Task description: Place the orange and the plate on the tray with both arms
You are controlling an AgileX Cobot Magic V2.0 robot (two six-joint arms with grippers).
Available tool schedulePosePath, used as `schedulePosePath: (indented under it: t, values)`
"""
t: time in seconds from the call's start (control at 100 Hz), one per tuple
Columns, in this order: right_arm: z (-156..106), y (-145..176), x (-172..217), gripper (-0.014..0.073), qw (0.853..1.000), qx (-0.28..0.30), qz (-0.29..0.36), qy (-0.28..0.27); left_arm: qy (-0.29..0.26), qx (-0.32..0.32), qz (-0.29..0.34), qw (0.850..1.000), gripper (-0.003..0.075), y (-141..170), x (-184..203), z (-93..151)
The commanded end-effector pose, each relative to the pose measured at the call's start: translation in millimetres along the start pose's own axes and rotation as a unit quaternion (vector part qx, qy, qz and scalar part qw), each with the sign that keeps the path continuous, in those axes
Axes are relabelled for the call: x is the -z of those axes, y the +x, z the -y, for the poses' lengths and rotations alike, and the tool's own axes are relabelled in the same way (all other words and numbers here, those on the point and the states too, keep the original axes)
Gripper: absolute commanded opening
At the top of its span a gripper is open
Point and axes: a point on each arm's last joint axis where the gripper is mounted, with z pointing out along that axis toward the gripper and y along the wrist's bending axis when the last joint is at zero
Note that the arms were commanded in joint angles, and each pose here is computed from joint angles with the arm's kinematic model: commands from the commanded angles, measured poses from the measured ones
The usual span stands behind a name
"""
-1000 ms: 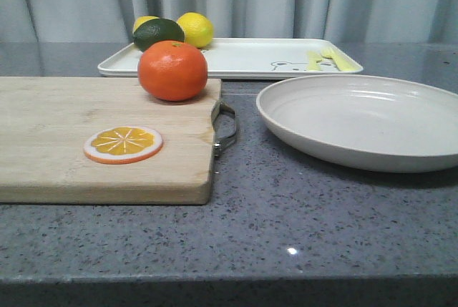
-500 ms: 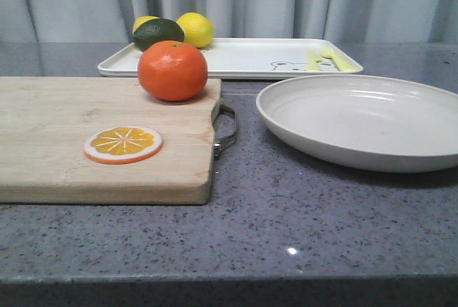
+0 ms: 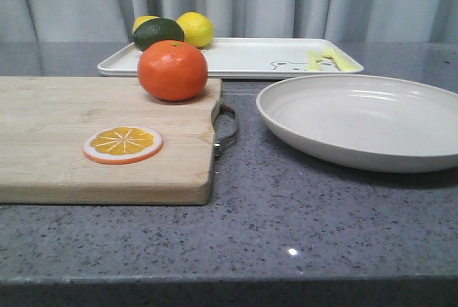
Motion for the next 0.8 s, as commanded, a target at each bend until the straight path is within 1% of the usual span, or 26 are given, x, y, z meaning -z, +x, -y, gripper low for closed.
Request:
schedulePosePath:
  t: [0.0, 0.07, 0.2, 0.28, 0.36, 0.46, 0.55, 0.79]
  values:
    - [-0.3, -14.2, 1.9, -0.0067, 0.999, 0.005, 0.047, 0.0, -0.001, 0.0, 0.059, 0.998, -0.002, -7.2, 2.9, -0.4]
    - [-0.5, -16.4, 2.2, -0.0067, 0.998, 0.005, 0.058, -0.002, -0.001, 0.0, 0.073, 0.997, -0.002, -10.1, 3.3, -0.4]
    - [-1.2, -23.6, 3.3, -0.0067, 0.995, 0.005, 0.098, -0.005, -0.001, 0.002, 0.088, 0.996, -0.002, -15.1, 4.1, -0.2]
    - [-1.3, -25.8, 3.7, -0.0067, 0.994, 0.007, 0.105, -0.006, -0.001, 0.007, 0.099, 0.995, -0.002, -17.6, 4.6, -0.3]
    - [-1.2, -30.0, 4.6, -0.0067, 0.995, 0.011, 0.101, -0.004, 0.0, 0.014, 0.104, 0.994, -0.002, -23.4, 5.7, 0.2]
    - [-1.0, -42.6, 6.7, -0.0066, 0.995, 0.024, 0.098, -0.001, 0.001, 0.014, 0.109, 0.994, -0.002, -35.6, 6.1, 1.2]
    - [-0.5, -52.9, 5.2, -0.0066, 0.997, 0.029, 0.077, 0.002, 0.001, 0.011, 0.108, 0.994, -0.002, -49.8, 3.8, 2.3]
    - [-0.5, -100.1, -7.6, -0.0066, 0.998, 0.025, 0.052, 0.005, -0.002, -0.029, 0.092, 0.995, -0.002, -92.4, -13.6, 5.7]
